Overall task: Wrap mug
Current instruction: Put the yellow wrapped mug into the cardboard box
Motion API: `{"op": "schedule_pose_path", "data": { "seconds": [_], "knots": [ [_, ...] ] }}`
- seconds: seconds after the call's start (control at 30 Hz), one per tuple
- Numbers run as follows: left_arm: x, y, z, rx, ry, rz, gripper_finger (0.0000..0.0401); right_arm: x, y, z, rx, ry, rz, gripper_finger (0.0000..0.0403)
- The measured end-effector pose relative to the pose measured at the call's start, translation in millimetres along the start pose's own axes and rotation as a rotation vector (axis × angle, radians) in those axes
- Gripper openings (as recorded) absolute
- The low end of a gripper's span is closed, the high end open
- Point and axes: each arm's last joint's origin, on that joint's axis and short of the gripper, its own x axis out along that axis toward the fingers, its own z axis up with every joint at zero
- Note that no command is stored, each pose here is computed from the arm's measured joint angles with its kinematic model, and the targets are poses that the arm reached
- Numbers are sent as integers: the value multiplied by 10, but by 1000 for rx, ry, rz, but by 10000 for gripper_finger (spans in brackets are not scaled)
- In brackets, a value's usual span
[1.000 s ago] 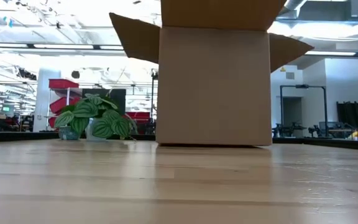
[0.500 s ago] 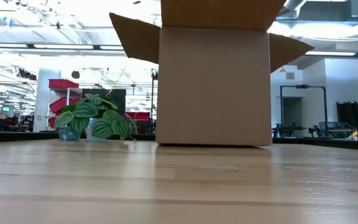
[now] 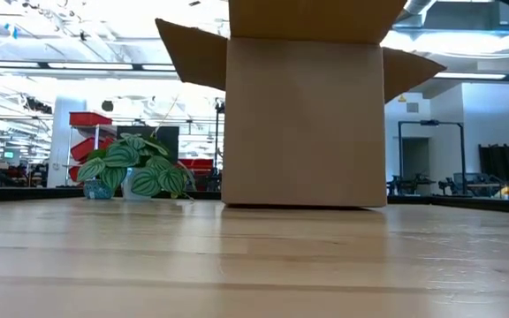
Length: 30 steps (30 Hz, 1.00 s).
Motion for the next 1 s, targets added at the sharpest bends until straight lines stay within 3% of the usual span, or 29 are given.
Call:
{"op": "schedule_pose_path", "data": {
  "seconds": [0.3,0.7,1.0],
  "knots": [
    [186,97,188,-132,-90,97,1,825,-468,-281,-102,325,9,21],
    [347,328,421,-192,-155,222,1,1614,-530,-964,-428,864,90,20],
    [358,370,481,-177,-169,234,1,2105,-518,-1293,-492,982,105,20]
  ]
}}
